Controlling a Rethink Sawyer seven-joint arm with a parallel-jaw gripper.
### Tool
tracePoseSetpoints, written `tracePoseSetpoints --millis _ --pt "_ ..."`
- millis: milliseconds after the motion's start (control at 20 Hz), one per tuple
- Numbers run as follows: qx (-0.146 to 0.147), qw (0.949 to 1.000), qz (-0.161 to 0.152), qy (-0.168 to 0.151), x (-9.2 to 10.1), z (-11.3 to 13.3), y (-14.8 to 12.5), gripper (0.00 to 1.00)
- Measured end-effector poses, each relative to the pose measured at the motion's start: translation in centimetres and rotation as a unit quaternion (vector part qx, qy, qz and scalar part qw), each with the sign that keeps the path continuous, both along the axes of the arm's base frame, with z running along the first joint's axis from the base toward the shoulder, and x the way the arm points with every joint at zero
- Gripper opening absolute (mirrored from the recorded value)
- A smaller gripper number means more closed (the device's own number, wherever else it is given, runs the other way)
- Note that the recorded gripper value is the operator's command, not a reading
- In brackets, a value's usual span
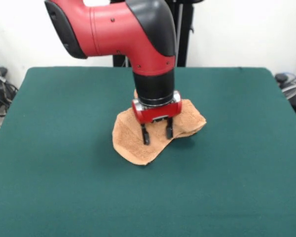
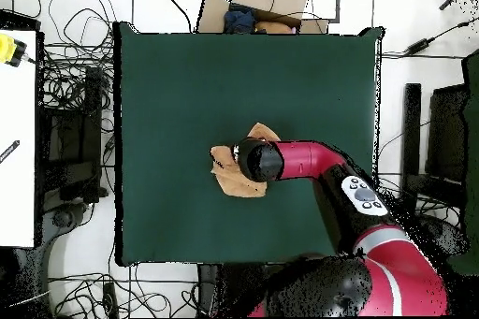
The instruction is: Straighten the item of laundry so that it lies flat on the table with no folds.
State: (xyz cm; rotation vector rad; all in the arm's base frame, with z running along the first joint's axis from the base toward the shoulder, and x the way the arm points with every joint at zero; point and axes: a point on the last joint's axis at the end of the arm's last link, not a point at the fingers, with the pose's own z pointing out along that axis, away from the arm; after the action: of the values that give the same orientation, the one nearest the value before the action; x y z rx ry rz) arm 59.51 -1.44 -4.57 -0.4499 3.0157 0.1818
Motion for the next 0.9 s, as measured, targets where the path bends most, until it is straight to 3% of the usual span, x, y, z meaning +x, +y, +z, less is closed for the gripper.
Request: tracePoseSetpoints --millis 100,150,900 --pt "0.005 1.0000 -0.001 0.006 -0.46 -0.74 0.27 1.00" --pt "0.005 1.0000 -0.003 0.000 -0.33 -0.74 0.07 0.00" --pt "0.007 0.9999 -0.005 -0.007 -0.23 -0.93 0.06 0.00"
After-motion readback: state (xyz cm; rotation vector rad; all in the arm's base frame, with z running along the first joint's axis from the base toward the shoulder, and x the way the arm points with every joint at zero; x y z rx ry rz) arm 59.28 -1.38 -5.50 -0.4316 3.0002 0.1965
